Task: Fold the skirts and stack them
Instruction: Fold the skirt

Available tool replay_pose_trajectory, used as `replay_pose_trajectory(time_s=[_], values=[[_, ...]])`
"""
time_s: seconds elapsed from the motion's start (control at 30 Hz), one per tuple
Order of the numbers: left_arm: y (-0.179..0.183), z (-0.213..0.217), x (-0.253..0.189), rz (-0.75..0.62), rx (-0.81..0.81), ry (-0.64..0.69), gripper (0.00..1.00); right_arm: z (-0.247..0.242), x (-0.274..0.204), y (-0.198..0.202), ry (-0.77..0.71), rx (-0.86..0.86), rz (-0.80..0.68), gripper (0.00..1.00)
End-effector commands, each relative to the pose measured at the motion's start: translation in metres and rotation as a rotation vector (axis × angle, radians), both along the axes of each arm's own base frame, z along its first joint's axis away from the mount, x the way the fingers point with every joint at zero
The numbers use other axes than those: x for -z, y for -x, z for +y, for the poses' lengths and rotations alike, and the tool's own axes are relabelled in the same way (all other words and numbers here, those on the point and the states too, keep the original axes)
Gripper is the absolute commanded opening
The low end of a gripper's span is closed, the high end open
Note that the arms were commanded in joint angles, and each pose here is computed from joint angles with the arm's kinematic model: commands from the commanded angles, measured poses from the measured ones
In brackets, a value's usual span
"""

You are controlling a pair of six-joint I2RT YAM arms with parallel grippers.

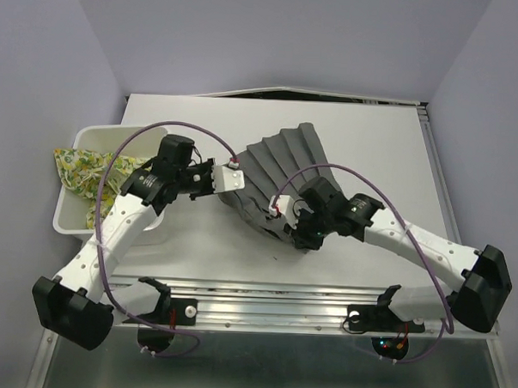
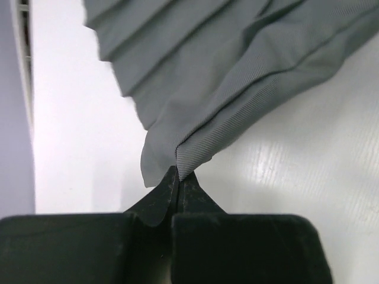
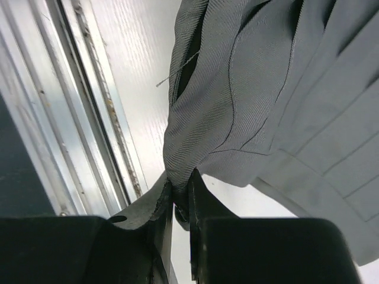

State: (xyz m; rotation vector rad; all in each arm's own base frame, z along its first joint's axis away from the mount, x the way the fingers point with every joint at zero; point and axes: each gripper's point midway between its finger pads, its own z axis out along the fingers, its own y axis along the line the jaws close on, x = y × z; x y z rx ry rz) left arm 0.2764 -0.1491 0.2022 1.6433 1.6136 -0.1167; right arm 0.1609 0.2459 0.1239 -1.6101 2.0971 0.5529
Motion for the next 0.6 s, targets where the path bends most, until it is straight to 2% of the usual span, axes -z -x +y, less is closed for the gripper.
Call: replay_pose_trajectory(time_s=[0.0, 0.13, 0.23, 0.27, 0.4, 0.43, 0.47, 0.57], values=[[-0.021, -0.010, -0.068, -0.117, -0.072, 0.129, 0.00, 0.010, -0.037, 0.007, -0.114, -0.002, 0.071, 0.01], [-0.071, -0.022, -0.099, -0.192, -0.162, 0.198, 0.00, -0.014, -0.046, -0.018, -0.159, 0.098, 0.037, 0.01], [-0.099, -0.030, -0.098, -0.196, -0.204, 0.224, 0.00, -0.035, -0.037, -0.029, -0.138, 0.164, 0.033, 0.01], [-0.110, -0.035, -0.111, -0.237, -0.204, 0.252, 0.00, -0.044, -0.035, -0.034, -0.137, 0.196, 0.028, 0.01], [-0.142, -0.057, -0.117, -0.236, -0.219, 0.292, 0.00, -0.061, -0.022, -0.043, -0.125, 0.275, 0.057, 0.01], [-0.153, -0.063, -0.107, -0.209, -0.227, 0.287, 0.00, -0.065, -0.022, -0.048, -0.136, 0.297, 0.069, 0.01], [-0.159, -0.070, -0.122, -0.228, -0.221, 0.312, 0.00, -0.069, -0.022, -0.051, -0.145, 0.318, 0.081, 0.01], [-0.171, -0.089, -0.121, -0.225, -0.205, 0.321, 0.00, -0.084, -0.010, -0.060, -0.142, 0.364, 0.115, 0.01]])
